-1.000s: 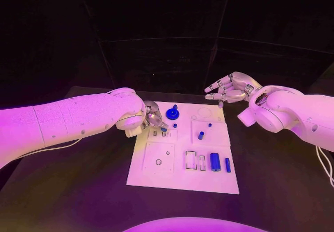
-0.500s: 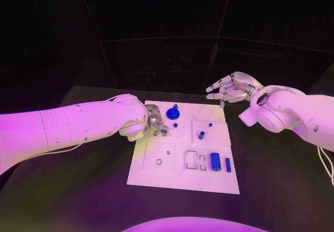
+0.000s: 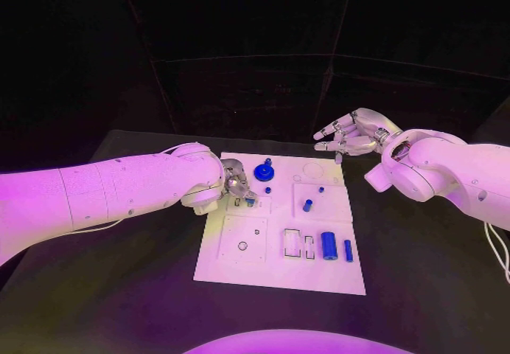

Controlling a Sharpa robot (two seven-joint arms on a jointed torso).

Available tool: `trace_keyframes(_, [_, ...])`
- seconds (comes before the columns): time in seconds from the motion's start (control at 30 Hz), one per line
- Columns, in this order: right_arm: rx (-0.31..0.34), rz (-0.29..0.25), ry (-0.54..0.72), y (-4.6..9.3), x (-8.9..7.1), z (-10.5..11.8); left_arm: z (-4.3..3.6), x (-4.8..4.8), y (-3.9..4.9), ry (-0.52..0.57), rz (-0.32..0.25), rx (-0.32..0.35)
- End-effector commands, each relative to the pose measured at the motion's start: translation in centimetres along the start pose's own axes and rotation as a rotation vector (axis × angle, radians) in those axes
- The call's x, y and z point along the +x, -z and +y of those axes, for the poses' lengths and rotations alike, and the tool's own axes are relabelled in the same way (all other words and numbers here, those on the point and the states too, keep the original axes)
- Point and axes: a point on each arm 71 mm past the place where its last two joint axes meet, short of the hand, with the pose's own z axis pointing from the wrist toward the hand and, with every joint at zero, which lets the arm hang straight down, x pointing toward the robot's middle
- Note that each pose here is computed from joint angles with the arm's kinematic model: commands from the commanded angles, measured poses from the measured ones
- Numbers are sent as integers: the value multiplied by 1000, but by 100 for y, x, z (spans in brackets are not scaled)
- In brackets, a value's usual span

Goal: Assemble the parts on the task board

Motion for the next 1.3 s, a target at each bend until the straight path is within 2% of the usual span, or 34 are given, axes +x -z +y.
trace_keyframes(0.03, [-11,-4,4,0,-7,21,39,73,-7,-41,46,-18])
trace_keyframes(0.77, [-10,0,4,-1,3,26,105,54,16,-32,38,-31])
trace_keyframes(1.3, [-9,0,4,1,3,25,73,83,17,-47,61,-24])
